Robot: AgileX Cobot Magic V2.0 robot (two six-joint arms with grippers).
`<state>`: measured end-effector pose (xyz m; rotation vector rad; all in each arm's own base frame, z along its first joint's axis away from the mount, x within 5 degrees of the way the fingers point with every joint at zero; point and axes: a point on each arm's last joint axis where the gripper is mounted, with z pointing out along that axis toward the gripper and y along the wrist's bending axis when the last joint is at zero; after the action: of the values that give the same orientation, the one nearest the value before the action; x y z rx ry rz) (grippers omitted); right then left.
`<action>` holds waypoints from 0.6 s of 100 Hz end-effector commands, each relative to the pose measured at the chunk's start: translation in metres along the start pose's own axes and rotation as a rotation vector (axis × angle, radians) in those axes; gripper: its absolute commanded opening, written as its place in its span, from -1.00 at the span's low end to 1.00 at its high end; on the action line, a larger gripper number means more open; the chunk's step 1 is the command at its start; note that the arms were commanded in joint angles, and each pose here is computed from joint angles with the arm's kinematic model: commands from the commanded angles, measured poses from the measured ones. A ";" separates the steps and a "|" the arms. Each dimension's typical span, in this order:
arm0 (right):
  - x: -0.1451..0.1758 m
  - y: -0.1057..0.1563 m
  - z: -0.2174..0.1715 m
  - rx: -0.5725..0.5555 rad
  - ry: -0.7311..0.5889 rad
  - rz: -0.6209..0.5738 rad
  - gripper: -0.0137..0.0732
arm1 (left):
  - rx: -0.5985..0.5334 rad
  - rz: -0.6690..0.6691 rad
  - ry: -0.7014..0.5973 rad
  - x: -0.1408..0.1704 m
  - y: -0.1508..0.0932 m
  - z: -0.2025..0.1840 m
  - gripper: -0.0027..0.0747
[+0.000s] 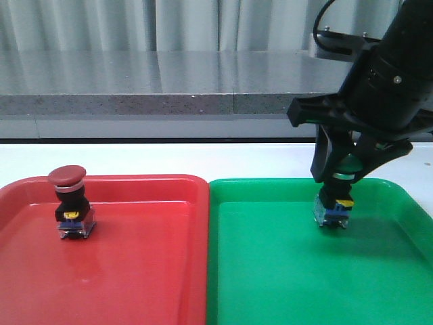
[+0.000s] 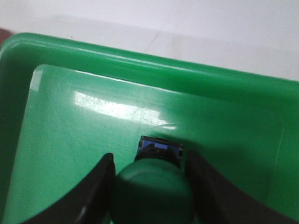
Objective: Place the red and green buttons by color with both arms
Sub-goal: 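Carry the green button toward the robot and lower into green tray, then open the right gripper and raise it away from the button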
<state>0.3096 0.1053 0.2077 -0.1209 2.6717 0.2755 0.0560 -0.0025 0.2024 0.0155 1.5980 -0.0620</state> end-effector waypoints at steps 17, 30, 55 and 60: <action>-0.010 0.003 0.001 -0.018 -0.063 0.013 -0.19 | 0.004 -0.008 -0.070 0.005 0.000 0.000 -0.98; -0.009 0.004 0.001 -0.022 -0.054 0.023 -0.16 | 0.004 -0.008 -0.070 0.005 0.000 0.000 -0.98; -0.008 0.005 0.001 -0.031 -0.046 0.039 0.44 | 0.004 -0.008 -0.070 0.005 0.000 0.000 -0.98; -0.008 0.005 0.001 -0.031 -0.046 0.039 0.54 | 0.004 -0.008 -0.070 0.005 0.000 0.000 -0.98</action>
<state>0.3143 0.1095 0.1917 -0.0847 2.7073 0.2985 0.0560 -0.0025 0.2024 0.0155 1.5980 -0.0620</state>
